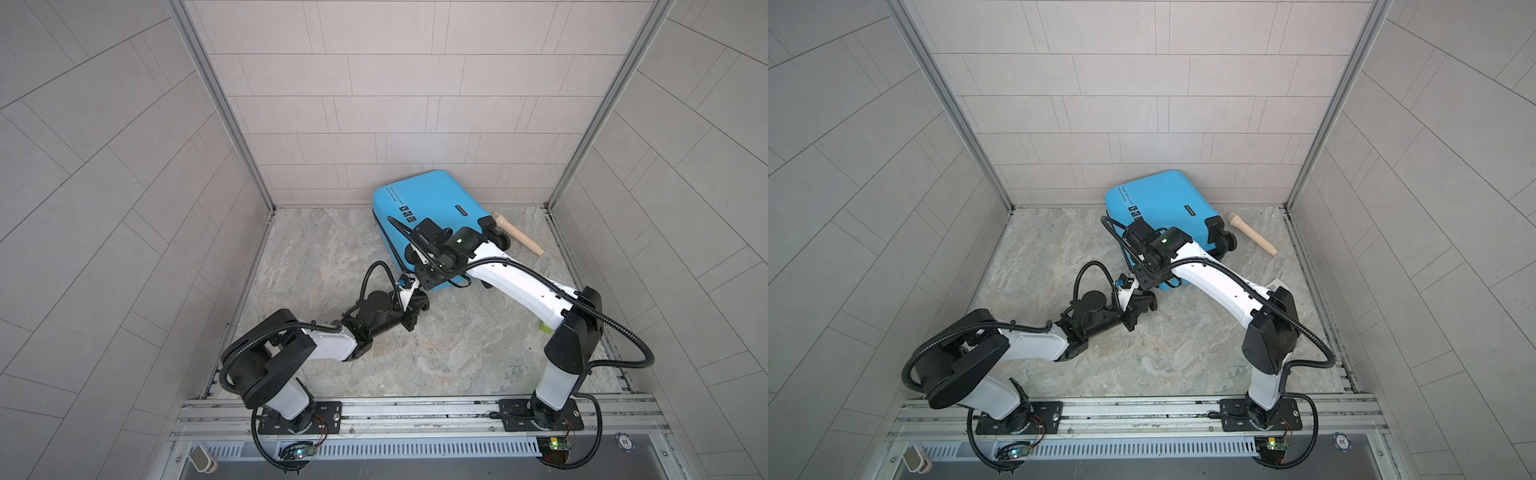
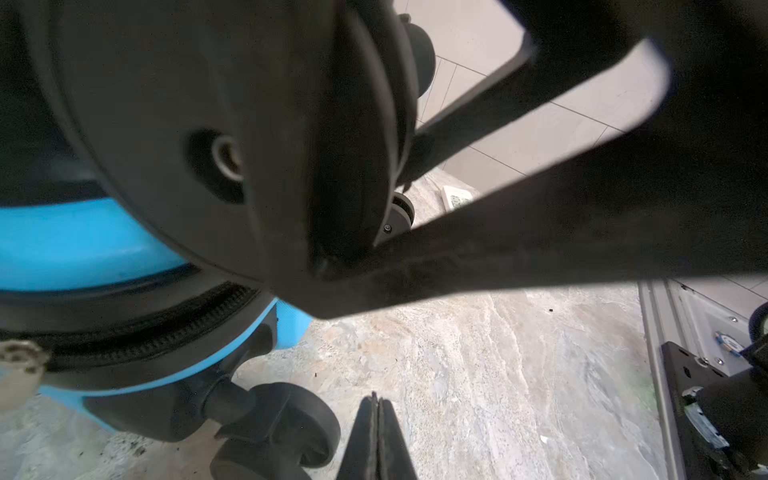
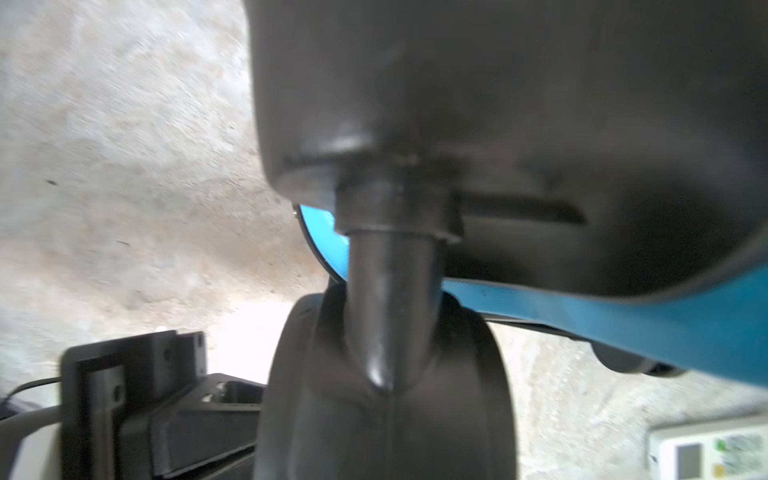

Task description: Pack the luggage

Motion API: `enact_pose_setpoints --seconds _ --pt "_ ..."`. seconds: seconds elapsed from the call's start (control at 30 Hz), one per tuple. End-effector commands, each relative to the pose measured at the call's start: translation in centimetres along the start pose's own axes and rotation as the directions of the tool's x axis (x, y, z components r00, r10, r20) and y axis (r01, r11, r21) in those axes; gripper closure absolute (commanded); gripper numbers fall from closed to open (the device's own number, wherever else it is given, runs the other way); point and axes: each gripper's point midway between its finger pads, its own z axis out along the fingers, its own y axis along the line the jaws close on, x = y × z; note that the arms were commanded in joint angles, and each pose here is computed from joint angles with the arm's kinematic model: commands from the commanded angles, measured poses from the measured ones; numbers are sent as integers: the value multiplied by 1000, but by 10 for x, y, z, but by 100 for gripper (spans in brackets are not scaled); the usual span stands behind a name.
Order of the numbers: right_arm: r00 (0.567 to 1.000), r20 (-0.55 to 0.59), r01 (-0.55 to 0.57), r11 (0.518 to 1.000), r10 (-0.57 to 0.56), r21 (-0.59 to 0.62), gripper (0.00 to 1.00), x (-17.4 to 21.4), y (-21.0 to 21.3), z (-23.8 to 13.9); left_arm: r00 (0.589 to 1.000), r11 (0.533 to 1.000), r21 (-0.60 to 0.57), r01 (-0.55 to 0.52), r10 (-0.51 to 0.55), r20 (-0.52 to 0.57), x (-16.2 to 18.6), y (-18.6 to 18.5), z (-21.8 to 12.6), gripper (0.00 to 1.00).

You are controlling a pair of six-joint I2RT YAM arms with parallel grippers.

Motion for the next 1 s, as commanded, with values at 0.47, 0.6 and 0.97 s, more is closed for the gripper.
enact_pose_setpoints --seconds 0.47,0.6,0.97 --pt "971 228 -43 992 69 -116 100 -42 19 -37 987 956 -281 -78 113 110 -34 38 -56 83" --pt "969 234 -47 991 75 -126 100 -36 18 -41 989 924 -369 -104 135 61 -45 48 -73 77" --pt "962 261 -45 988 83 -150 100 -29 17 -53 979 847 -531 -28 131 157 -41 74 -115 8"
